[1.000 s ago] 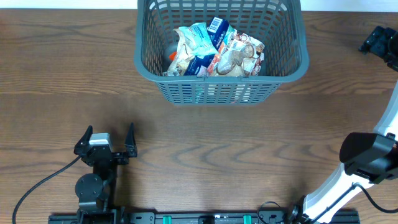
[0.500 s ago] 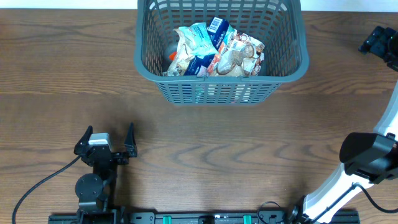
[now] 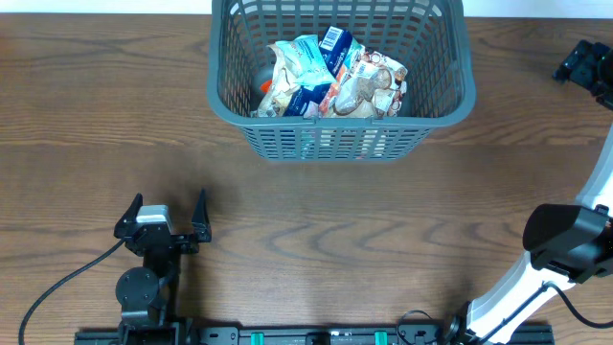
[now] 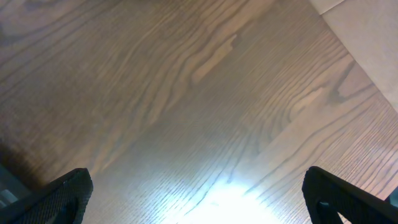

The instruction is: Pack container

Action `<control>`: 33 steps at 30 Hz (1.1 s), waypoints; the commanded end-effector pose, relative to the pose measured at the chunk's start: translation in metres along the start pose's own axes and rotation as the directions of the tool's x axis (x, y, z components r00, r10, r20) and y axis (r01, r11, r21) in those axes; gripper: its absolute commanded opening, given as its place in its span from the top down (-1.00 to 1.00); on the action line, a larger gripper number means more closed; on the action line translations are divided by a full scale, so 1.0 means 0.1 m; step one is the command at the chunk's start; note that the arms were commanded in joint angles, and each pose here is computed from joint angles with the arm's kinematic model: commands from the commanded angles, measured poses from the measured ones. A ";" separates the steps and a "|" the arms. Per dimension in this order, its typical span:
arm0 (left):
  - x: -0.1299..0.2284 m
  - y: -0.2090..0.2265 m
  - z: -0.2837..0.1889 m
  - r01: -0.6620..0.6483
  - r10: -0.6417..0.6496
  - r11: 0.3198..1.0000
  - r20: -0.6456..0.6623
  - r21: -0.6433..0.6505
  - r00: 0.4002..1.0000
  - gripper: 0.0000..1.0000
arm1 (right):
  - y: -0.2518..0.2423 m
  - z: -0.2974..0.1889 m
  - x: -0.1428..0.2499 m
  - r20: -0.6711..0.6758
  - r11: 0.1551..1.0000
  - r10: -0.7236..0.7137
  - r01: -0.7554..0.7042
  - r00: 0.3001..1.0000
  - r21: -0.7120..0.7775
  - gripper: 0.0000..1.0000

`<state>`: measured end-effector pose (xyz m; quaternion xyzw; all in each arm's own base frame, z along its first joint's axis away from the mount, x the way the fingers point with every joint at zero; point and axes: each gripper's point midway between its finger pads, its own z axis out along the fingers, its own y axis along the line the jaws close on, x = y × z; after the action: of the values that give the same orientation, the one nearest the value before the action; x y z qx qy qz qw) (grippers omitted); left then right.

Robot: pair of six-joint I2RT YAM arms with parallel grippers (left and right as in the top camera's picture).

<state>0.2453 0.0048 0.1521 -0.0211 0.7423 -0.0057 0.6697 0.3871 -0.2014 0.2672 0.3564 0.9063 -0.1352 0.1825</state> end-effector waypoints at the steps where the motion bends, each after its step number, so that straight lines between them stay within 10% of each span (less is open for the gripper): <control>1: 0.14 0.00 0.00 0.005 -0.005 1.000 -0.047 0.000 0.999 -0.97 | -0.04 -0.01 0.00 0.005 1.000 0.013 -0.013 1.000 0.015 -0.98; 21: 0.14 0.00 0.00 0.006 -0.006 1.000 -0.047 0.000 0.999 -0.97 | -0.04 -0.57 -0.16 0.170 0.994 0.075 -0.061 0.983 -0.088 -0.98; 33: 0.14 0.00 0.00 0.006 -0.006 1.000 -0.047 0.000 0.999 -0.97 | 0.43 -1.96 -0.19 0.649 0.898 0.248 0.081 0.720 -0.433 -0.98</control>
<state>0.2453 0.0047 0.1521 -0.0211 0.7424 -0.0059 0.6696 0.3914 -0.1245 0.4647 0.2817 0.7574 -0.0583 0.5862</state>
